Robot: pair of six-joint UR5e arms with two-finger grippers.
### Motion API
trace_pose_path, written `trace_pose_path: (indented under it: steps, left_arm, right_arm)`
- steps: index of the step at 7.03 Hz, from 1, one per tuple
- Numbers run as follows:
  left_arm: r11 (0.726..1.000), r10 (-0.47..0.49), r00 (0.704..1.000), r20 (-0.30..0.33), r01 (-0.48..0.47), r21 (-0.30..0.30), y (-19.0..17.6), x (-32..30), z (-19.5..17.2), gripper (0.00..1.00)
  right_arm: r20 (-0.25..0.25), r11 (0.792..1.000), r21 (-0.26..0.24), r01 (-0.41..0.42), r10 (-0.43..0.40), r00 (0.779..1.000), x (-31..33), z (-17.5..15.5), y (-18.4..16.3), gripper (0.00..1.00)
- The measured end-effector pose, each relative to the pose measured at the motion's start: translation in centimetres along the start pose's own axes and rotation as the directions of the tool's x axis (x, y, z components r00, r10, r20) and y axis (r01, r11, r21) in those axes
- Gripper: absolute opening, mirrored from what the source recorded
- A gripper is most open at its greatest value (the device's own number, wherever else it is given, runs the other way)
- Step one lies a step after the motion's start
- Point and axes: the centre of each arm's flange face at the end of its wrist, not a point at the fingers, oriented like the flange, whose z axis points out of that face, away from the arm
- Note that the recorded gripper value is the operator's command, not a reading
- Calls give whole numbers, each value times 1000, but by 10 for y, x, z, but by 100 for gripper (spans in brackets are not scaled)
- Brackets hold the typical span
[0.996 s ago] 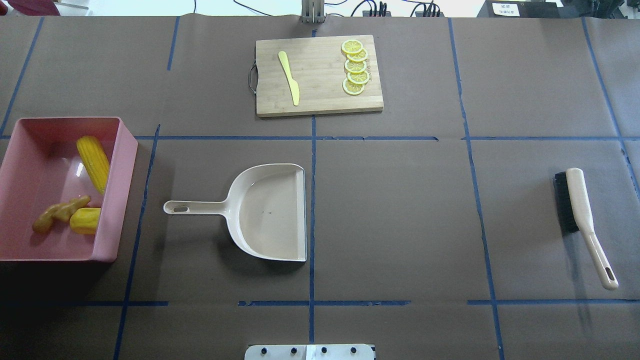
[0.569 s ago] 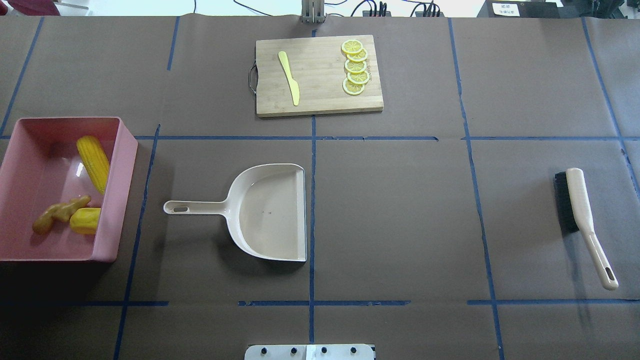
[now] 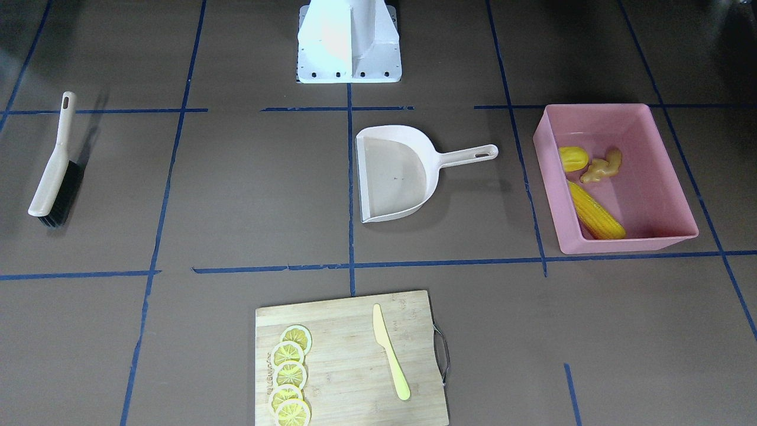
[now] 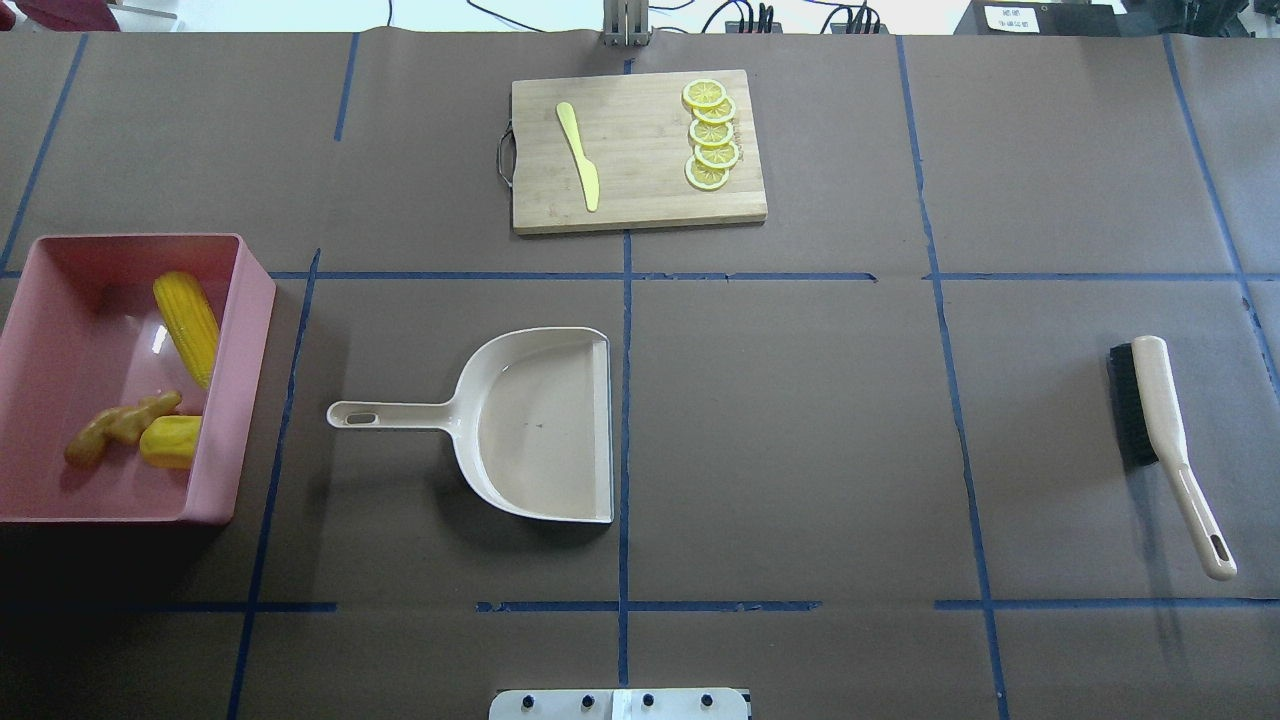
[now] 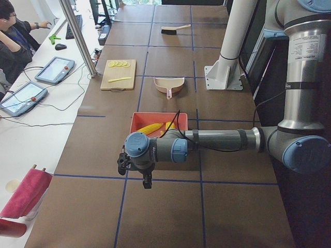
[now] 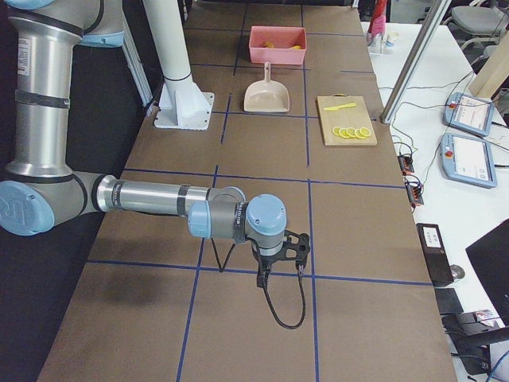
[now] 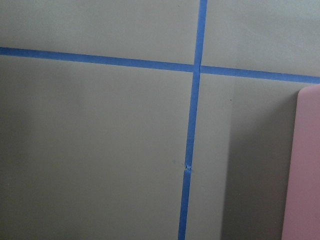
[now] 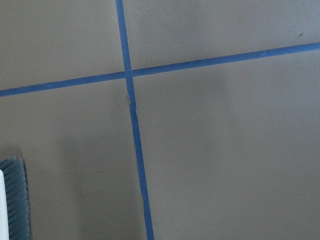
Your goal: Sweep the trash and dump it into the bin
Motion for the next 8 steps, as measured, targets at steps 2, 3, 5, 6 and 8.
trace_pose_path:
  steps: [2,3,5,6,8]
  left_arm:
    - [1000,0,1000,0,0,0,0,0,0,100]
    - [1000,-1,1000,0,1,-1,0,0,0,100]
    - [1000,-1,1000,-1,1,-1,0,0,0,100]
    - [1000,-1,1000,-1,1,-1,0,0,0,100]
    - [1000,0,1000,-1,0,0,0,0,0,100]
  right_arm:
    - [-2,1000,-1,-1,1,1000,1,0,0,100]
    - [-2,1000,-1,-1,1,1000,1,1,0,100]
    - [-3,1000,-1,-2,2,1000,1,1,0,100]
    - [-3,1000,-2,-3,3,1000,2,1,0,100]
    - [-3,1000,-3,-6,6,1000,2,2,1,100]
